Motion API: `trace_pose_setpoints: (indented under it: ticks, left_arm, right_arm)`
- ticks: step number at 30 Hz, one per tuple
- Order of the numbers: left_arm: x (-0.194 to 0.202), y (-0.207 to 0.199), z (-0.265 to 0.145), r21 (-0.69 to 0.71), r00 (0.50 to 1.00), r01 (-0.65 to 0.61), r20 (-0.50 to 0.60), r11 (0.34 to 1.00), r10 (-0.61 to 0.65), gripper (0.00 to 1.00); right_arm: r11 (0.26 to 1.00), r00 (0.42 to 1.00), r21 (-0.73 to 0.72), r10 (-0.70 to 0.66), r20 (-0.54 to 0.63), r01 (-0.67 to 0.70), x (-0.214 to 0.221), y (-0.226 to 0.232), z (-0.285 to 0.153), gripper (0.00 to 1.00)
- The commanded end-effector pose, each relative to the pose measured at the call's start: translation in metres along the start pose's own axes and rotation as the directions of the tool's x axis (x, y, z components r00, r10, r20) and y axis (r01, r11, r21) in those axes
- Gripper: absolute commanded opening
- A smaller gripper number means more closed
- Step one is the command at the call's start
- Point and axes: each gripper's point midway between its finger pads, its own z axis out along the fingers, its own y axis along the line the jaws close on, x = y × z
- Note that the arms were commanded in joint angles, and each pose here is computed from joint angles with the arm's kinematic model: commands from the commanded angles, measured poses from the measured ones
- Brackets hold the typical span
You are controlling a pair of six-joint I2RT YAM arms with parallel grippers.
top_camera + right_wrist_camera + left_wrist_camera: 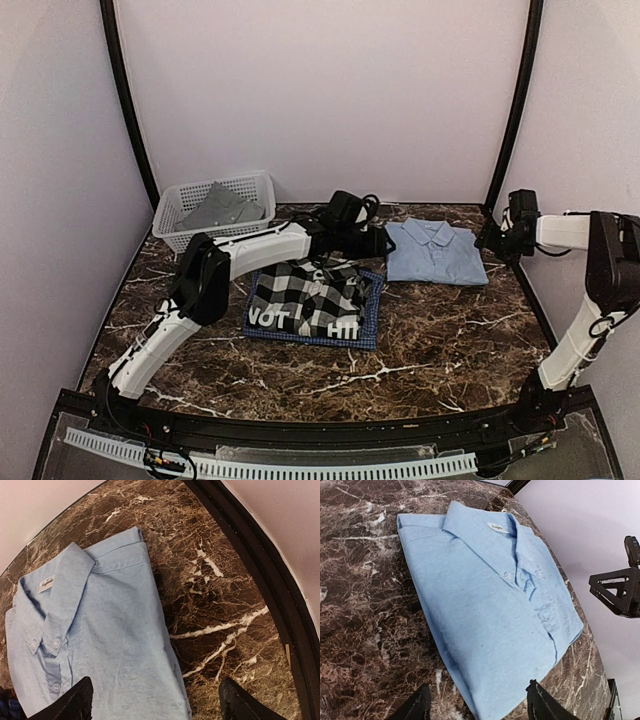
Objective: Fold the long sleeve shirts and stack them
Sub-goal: Pick up the square-folded shirt from the center of the board.
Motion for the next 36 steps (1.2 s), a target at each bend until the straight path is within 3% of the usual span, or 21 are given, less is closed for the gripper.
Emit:
trace_pose_setpoints:
  ticks: [1,8,15,24,30,33,36]
  left_arm:
    - [-0.017,-0.007,0.004,0.031,0.997,-0.044,0.071,0.999,0.042,0.64]
    - [-0.006,0.008,0.025,0.037,0.996,-0.041,0.075,0.998,0.038,0.64]
    - [0.006,0.014,0.039,0.068,0.998,-0.003,0.067,0.998,-0.002,0.64]
    - [-0.001,0.002,0.034,0.111,0.997,0.028,0.069,0.993,-0.035,0.58]
    - [-0.029,-0.020,0.007,0.119,0.994,0.014,0.103,0.993,-0.027,0.58]
    - [-0.034,-0.031,-0.005,0.124,0.995,0.016,0.100,0.992,-0.029,0.57]
    - [-0.050,-0.051,-0.026,0.128,0.992,-0.010,0.127,0.992,-0.007,0.57]
  right_arm:
    - [1.000,1.000,-0.020,-0.004,0.016,0.005,-0.012,0.004,0.012,0.82]
    - [1.000,0.999,-0.010,0.009,-0.042,-0.010,0.000,0.000,0.035,0.79]
    - [0.999,0.991,-0.017,0.027,-0.127,-0.030,0.022,-0.003,0.056,0.67]
    - [0.999,0.982,-0.014,0.042,-0.183,-0.045,0.048,-0.010,0.062,0.37]
    - [0.999,0.981,0.036,0.033,-0.190,-0.026,0.057,-0.022,0.052,0.06]
    - [0.999,0.981,0.050,0.030,-0.193,-0.021,0.065,-0.028,0.042,0.00]
    - [0.998,0.979,0.061,0.031,-0.203,-0.019,0.073,-0.034,0.032,0.00]
